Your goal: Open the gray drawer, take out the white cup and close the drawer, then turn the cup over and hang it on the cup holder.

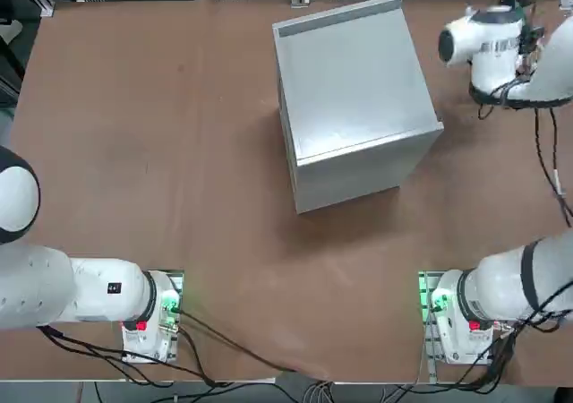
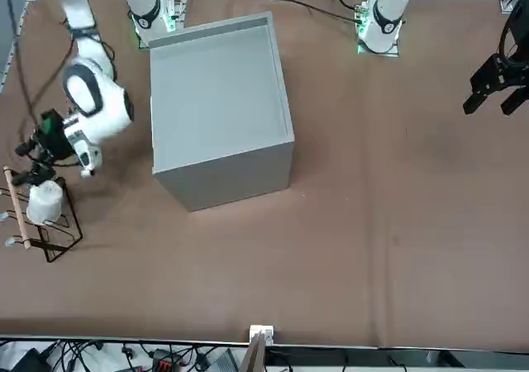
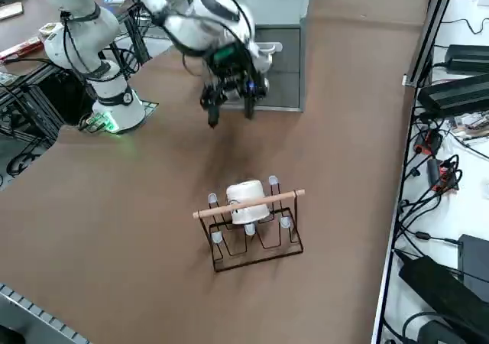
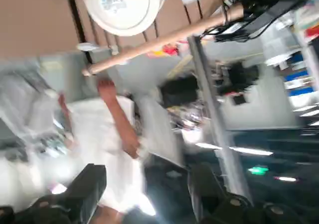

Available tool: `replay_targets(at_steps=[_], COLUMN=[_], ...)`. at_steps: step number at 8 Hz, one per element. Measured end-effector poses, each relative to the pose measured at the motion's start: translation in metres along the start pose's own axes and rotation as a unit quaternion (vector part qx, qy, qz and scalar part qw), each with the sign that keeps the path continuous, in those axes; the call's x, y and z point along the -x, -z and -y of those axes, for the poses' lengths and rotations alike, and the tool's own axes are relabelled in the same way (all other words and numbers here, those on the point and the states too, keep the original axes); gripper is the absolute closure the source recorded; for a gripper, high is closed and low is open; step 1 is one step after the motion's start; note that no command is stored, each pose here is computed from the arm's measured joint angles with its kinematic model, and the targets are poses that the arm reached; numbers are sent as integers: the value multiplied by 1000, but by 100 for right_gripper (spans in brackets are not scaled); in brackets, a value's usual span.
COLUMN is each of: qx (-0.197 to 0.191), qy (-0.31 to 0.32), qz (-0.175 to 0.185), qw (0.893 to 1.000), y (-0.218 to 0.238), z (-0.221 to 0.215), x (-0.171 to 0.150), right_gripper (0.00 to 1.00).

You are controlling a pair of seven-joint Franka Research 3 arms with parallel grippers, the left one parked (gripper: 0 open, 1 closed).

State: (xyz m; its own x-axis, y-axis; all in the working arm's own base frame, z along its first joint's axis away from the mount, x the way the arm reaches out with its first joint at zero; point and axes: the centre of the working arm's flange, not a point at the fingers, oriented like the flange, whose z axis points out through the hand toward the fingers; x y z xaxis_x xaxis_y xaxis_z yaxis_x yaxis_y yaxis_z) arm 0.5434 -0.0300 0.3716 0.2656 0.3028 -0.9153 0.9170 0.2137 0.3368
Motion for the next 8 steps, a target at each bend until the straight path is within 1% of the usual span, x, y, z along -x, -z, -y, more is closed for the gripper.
replay_targets(at_steps=[1,2,3,4,5,6,7,8], qx=[-50,-113,-184,-245,-293,-332,-365,-399], qy=[-49,-93,-134,-169,-199,-226,-249,-275], qz=[-32,-65,-92,-118,-149,-186,-223,-258], qw=[997,987,969,947,923,897,869,836], y=[11,19,27,37,47,56,62,61], z=[-2,-5,-13,-25,-36,-45,-52,-56], x=[27,48,69,90,110,125,135,144], right_gripper=[0,0,0,0,0,0,0,0])
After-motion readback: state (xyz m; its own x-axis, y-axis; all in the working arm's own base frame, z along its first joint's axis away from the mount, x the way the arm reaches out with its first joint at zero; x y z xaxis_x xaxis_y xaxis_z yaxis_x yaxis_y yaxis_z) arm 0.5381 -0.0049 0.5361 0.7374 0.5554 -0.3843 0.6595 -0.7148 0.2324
